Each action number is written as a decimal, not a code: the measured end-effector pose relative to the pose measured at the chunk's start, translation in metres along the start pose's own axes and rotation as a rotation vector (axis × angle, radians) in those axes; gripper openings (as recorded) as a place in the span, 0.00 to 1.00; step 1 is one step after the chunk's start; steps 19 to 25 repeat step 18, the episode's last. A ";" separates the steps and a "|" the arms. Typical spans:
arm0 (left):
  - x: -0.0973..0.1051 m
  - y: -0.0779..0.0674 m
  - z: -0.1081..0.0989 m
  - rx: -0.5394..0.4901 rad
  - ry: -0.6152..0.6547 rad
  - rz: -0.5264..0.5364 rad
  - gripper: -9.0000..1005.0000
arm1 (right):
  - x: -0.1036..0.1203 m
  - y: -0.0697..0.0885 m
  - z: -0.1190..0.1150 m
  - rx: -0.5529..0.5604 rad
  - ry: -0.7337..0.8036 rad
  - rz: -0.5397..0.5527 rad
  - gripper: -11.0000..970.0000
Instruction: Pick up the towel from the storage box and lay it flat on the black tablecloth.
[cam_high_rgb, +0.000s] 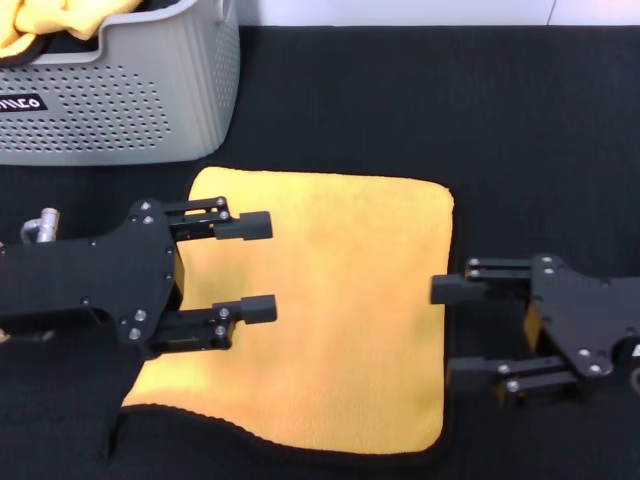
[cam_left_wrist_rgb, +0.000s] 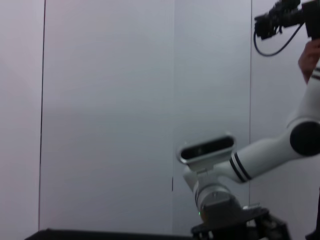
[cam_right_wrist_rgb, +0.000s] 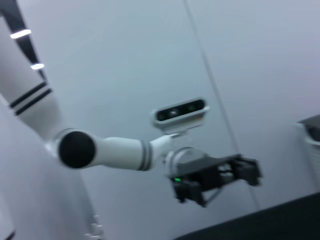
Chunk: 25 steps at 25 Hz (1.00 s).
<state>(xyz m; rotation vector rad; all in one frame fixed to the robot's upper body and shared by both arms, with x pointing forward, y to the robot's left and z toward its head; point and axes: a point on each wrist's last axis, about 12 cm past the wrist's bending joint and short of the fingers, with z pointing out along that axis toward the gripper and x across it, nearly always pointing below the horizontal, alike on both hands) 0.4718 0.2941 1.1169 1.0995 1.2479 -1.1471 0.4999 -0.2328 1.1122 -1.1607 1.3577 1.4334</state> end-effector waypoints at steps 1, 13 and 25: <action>0.000 0.001 -0.002 0.000 0.012 0.001 0.66 | -0.001 -0.001 0.003 -0.010 0.004 -0.001 0.70; -0.010 0.017 -0.002 -0.012 0.089 -0.031 0.66 | -0.002 -0.012 0.014 0.033 -0.001 0.002 0.83; -0.013 0.023 0.004 -0.004 0.118 -0.033 0.66 | -0.001 -0.012 0.014 0.049 -0.005 0.003 0.83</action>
